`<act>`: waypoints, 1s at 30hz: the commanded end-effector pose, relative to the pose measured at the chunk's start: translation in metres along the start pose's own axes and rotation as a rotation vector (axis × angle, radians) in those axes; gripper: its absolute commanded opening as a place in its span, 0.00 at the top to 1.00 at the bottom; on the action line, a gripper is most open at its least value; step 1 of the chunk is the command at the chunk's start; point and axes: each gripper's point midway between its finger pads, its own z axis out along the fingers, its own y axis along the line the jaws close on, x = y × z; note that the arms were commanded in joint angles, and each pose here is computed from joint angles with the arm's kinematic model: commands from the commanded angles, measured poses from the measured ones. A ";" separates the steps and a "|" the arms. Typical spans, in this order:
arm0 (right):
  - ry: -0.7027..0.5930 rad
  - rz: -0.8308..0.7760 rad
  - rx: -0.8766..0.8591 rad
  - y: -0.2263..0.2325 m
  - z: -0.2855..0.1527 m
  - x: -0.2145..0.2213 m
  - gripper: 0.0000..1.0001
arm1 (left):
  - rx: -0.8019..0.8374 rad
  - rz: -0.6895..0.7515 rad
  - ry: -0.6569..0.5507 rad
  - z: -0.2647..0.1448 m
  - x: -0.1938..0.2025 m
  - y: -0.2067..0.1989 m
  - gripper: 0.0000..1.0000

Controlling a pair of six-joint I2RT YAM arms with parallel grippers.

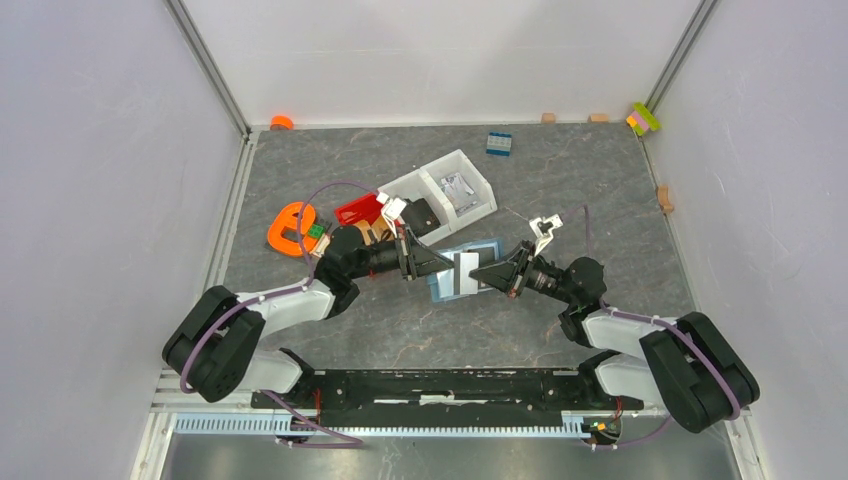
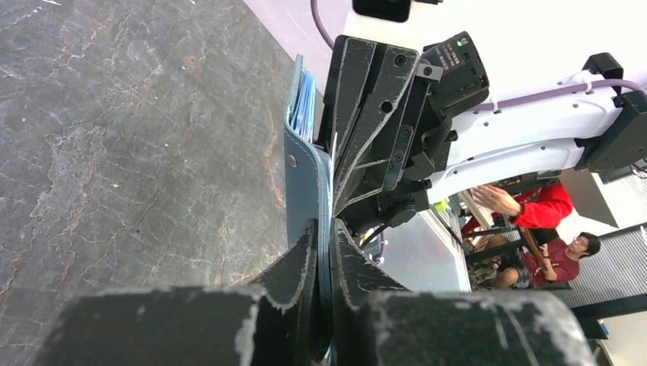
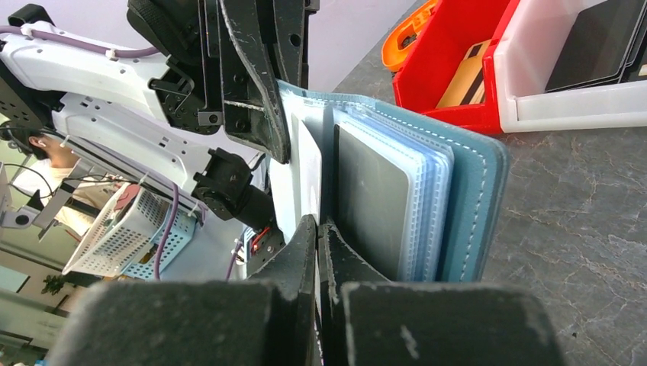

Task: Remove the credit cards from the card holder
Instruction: Remove the credit card from the card holder.

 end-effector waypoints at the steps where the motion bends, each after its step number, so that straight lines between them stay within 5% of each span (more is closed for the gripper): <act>1: -0.017 -0.049 0.043 -0.008 0.005 -0.009 1.00 | 0.040 0.044 -0.029 0.005 -0.015 -0.014 0.98; 9: -0.041 -0.033 0.285 -0.059 -0.012 -0.012 1.00 | -0.104 0.034 -0.022 0.003 -0.014 0.011 0.98; 30: -0.036 -0.045 0.417 -0.082 -0.025 -0.015 1.00 | -0.278 -0.016 0.015 0.001 -0.009 0.051 0.98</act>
